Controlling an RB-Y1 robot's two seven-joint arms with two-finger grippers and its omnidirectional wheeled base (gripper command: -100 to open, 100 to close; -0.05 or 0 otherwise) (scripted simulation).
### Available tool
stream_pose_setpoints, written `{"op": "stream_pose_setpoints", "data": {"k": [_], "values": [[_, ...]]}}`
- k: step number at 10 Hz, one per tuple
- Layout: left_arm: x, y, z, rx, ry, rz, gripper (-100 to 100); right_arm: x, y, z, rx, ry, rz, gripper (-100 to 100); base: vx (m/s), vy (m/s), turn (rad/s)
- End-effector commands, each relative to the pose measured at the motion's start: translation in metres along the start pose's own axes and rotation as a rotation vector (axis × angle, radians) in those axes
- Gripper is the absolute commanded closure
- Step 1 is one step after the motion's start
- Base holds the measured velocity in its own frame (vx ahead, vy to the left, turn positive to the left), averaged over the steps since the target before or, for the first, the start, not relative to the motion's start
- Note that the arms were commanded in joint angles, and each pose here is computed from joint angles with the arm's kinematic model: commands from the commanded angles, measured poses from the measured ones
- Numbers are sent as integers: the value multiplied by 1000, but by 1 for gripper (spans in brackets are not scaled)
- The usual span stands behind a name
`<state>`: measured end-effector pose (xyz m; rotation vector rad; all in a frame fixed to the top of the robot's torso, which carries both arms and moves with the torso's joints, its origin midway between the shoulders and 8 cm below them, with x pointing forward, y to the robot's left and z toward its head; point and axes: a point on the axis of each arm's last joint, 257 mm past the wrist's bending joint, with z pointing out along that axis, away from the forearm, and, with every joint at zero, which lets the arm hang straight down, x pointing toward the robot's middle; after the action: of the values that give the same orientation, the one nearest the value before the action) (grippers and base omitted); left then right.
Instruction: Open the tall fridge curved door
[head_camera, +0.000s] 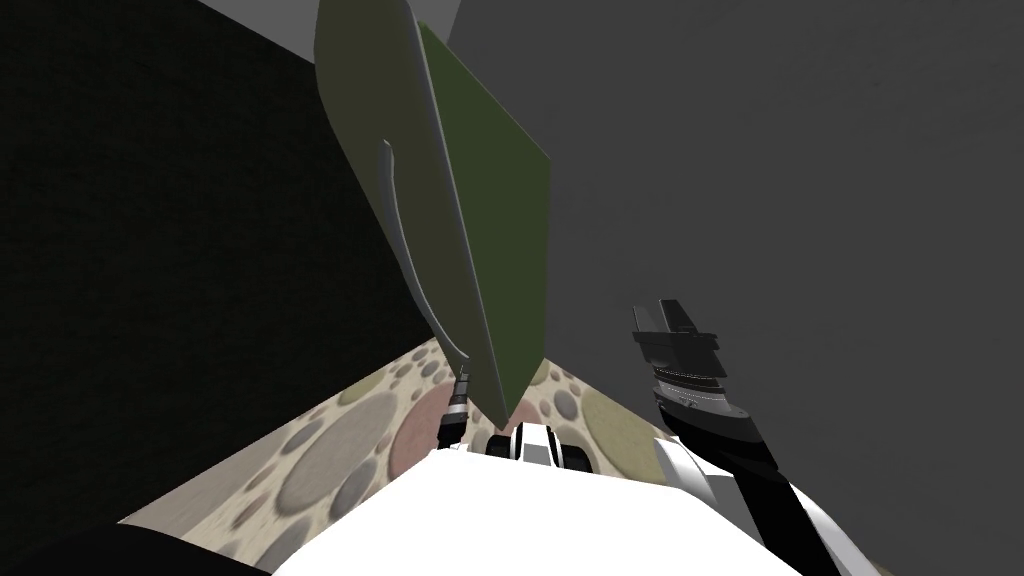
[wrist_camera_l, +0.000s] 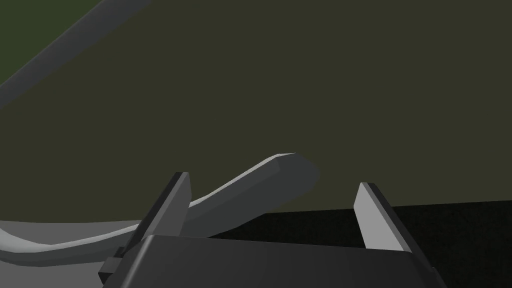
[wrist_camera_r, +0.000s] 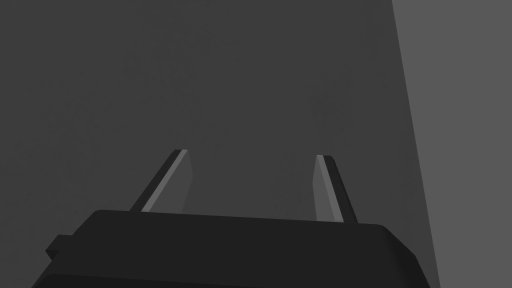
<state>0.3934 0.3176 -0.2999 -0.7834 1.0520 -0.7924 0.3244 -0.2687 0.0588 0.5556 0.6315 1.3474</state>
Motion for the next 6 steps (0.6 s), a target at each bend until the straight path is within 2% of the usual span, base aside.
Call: {"op": "stream_pose_setpoints", "data": {"k": [1, 2, 3, 5, 6], "values": [[-2, -2, 17, 0, 5, -1, -100, 0, 0, 0, 0, 0, 0, 0, -10, -17, 30], [-1, 0, 11, -3, 5, 0, -100, 0, 0, 0, 0, 0, 0, 0, -9, -9, 4], [0, 1, 1, -3, 1, -1, 100, 0, 0, 0, 0, 0, 0, 0, 2, 8, -43], [1, 3, -15, -5, -3, 0, 100, 0, 0, 0, 0, 0, 0, 0, -2, 16, -25], [1, 3, -10, -7, 0, 0, 100, 0, 0, 0, 0, 0, 0, 0, 0, 9, -3]]}}
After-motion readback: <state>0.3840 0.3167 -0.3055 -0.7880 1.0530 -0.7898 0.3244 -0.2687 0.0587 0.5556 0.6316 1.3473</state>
